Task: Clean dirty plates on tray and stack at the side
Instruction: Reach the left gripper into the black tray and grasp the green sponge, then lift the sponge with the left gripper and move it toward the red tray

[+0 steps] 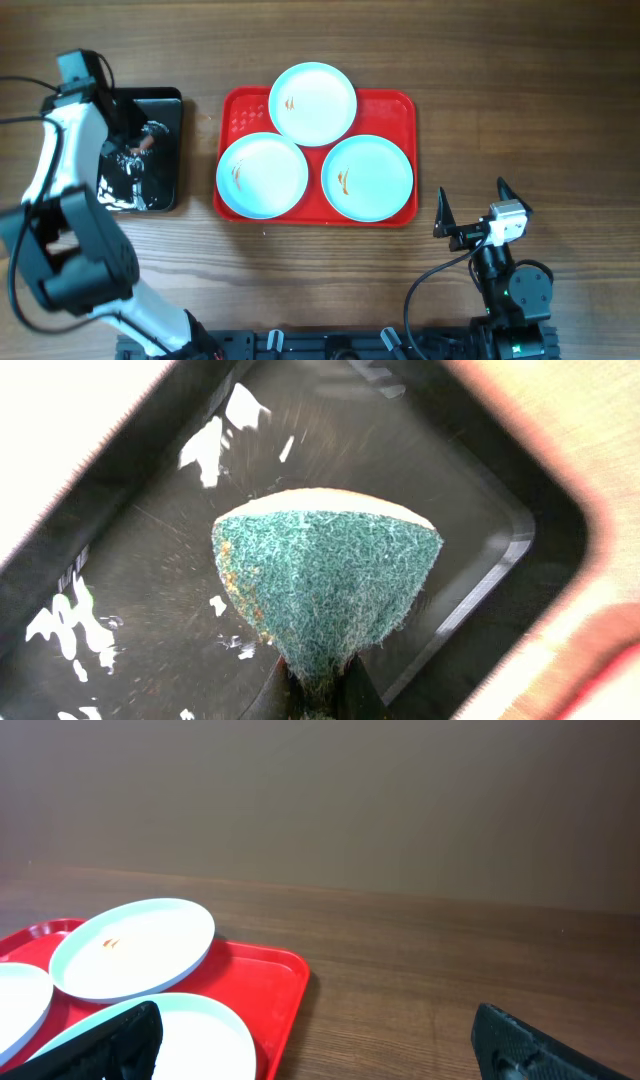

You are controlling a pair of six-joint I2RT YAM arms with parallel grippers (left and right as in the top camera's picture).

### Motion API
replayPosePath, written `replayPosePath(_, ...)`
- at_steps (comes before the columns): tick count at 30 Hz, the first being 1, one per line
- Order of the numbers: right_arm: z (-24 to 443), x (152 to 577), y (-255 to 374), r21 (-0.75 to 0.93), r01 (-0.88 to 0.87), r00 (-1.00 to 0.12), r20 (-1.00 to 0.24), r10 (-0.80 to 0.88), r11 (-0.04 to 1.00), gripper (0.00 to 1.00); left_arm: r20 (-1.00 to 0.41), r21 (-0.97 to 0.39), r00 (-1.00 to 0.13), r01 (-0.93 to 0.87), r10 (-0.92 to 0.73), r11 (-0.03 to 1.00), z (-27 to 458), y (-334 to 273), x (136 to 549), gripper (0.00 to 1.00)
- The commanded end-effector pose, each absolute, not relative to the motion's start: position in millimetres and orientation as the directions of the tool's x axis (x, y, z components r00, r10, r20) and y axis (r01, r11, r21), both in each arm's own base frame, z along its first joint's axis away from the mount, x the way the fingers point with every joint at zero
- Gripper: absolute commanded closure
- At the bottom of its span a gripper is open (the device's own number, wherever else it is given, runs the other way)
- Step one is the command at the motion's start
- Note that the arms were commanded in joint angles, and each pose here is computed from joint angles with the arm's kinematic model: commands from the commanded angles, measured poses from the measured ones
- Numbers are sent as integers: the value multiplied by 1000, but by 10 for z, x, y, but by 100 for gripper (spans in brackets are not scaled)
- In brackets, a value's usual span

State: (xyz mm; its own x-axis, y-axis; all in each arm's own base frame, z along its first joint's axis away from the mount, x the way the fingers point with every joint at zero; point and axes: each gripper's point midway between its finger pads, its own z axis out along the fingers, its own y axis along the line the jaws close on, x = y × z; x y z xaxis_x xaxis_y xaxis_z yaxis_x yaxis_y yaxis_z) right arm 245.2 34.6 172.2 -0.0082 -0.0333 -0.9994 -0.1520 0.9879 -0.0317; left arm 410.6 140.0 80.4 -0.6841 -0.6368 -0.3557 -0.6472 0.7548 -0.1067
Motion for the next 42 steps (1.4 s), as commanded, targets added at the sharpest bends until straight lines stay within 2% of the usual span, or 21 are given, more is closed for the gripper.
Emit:
replayPosePath(1, 1736, 2454, 315, -50, -136, 1, -999, -50, 989, 0, -435, -160, -651, -624, -622, 765, 1220, 1384, 4151, 96)
replayPosePath(4, 1736, 2454, 315, -50, -136, 1, -999, -50, 989, 0, -395, -122, -701, -601, -594, 790, 963, 1371, 4106, 96)
replayPosePath(7, 1737, 2454, 315, -50, -136, 1, -999, -50, 989, 0, -295, -83, -741, -610, -604, 788, 479, 1333, 3980, 96)
replayPosePath(9, 1736, 2454, 315, -50, -136, 1, -999, -50, 989, 0, -266, -73, -759, -600, -595, 797, 386, 1310, 3945, 96)
replayPosePath(11, 1736, 2454, 315, -50, -136, 1, -999, -50, 989, 0, -296, -98, -755, -585, -585, 805, 577, 1293, 3995, 96)
replayPosePath(13, 1736, 2454, 315, -50, -136, 1, -999, -50, 989, 0, -389, -154, -720, -564, -575, 811, 1029, 1287, 4107, 96)
replayPosePath(16, 1736, 2454, 315, -50, -136, 1, -999, -50, 989, 0, -447, -177, -714, -520, -539, 836, 1265, 1259, 4147, 96)
replayPosePath(21, 1736, 2454, 315, -50, -136, 1, -999, -50, 989, 0, -270, -71, -782, -566, -562, 822, 303, 1264, 3845, 96)
replayPosePath(23, 1736, 2454, 315, -50, -136, 1, -999, -50, 989, 0, -304, -78, -778, -555, -550, 828, 475, 1284, 3905, 96)
replayPosePath(27, 1736, 2454, 315, -50, -136, 1, -999, -50, 989, 0, -497, -160, -696, -513, -518, 843, 1470, 1315, 4177, 96)
replayPosePath(29, 1736, 2454, 315, -49, -136, 1, -999, -50, 989, 0, -532, -139, -694, -493, -485, 859, 1572, 1340, 4176, 96)
replayPosePath(31, 1736, 2454, 315, -50, -136, 1, -999, -50, 989, 0, -476, -101, -736, -498, -481, 861, 1198, 1360, 4108, 96)
replayPosePath(33, 1736, 2454, 315, -50, -136, 1, -999, -50, 989, 0, -331, -63, -796, -517, -506, 854, 509, 1333, 3932, 96)
replayPosePath(35, 1736, 2454, 315, -50, -136, 1, -999, -50, 989, 0, -265, -51, -817, -519, -513, 853, 300, 1297, 3855, 96)
replayPosePath(37, 1736, 2454, 315, -50, -136, 1, -999, -50, 989, 0, -308, -62, -804, -516, -508, 854, 576, 1324, 3947, 96)
replayPosePath(40, 1736, 2454, 315, -50, -136, 1, -999, -50, 989, 0, -481, -191, -732, -450, -482, 873, 1572, 1242, 4245, 96)
replayPosePath(42, 1736, 2454, 315, -50, -136, 1, -999, -50, 989, 1, -548, -155, -694, -464, -466, 872, 1770, 1343, 4254, 96)
